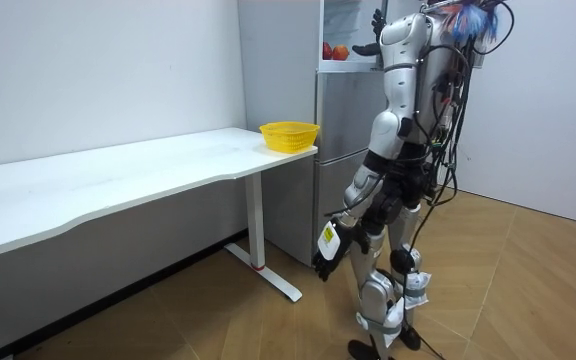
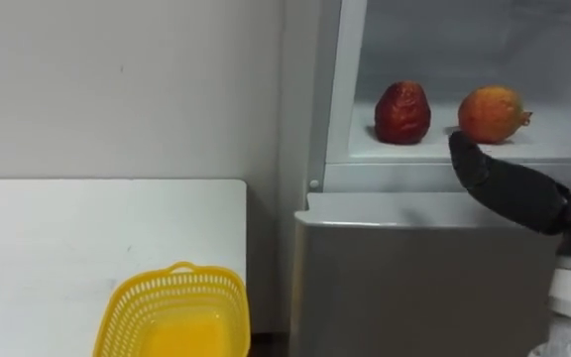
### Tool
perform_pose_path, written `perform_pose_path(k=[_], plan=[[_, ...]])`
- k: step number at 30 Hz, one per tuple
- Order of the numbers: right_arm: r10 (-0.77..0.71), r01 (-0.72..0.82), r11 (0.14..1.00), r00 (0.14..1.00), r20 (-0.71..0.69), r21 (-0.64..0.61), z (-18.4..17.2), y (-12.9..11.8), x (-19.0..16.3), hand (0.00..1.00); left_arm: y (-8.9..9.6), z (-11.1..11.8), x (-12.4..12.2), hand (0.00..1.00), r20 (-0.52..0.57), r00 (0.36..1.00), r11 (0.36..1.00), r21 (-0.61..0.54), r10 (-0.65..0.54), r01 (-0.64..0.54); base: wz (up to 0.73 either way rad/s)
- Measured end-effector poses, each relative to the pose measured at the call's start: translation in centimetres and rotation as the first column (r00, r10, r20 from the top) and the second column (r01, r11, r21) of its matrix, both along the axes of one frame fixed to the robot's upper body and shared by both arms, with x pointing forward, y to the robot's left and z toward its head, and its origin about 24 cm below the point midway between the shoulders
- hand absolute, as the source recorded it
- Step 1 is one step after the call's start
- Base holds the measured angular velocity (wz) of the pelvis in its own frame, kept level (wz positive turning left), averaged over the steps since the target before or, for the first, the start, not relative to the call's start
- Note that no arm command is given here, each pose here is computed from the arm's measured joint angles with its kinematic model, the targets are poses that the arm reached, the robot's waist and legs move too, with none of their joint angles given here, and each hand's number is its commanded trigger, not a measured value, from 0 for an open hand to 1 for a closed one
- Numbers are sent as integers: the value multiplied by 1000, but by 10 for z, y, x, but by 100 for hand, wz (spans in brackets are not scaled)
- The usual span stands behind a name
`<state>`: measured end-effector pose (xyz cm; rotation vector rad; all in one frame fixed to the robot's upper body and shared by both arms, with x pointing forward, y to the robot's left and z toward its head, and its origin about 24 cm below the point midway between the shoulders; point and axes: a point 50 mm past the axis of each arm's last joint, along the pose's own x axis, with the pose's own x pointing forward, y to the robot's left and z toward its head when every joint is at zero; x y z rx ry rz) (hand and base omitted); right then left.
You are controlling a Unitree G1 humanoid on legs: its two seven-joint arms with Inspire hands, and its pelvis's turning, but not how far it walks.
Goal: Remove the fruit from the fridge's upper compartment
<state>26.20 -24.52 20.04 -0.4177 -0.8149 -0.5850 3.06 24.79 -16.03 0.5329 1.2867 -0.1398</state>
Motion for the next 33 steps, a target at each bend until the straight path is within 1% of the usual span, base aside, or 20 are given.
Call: perform_pose_path(k=[5, 7, 11, 17, 24, 29, 33], plan=[[37, -36, 999, 999, -33, 26, 4, -1, 11, 0, 1, 1, 2, 0, -1, 1000, 1000, -3, -4, 4, 4], [51, -50, 999, 998, -48, 21, 7, 0, 13, 0, 1, 2, 5, 0, 0, 1000, 1000, -7, -25, 25, 0], [94, -94, 996, 994, -63, 4, 14, 3, 19, 0, 5, 3, 4, 0, -8, 1000, 1000, -12, -5, 5, 0], [96, -96, 995, 991, -97, 5, 21, -4, 35, 0, 6, 3, 3, 0, -14, 1000, 1000, -11, 0, 0, 0], [61, -63, 998, 984, -165, -8, 20, -9, 48, 0, 7, 3, 6, 0, -26, 1000, 1000, 8, 5, -5, 6], [88, -94, 995, 971, -222, -18, 18, -9, 55, 0, 8, 4, 9, 0, -15, 1000, 1000, 11, 5, -5, 5], [114, -120, 993, 957, -267, -6, 14, -9, 61, 0, 8, 4, 6, 0, -17, 1000, 1000, 12, 8, -8, 0]])
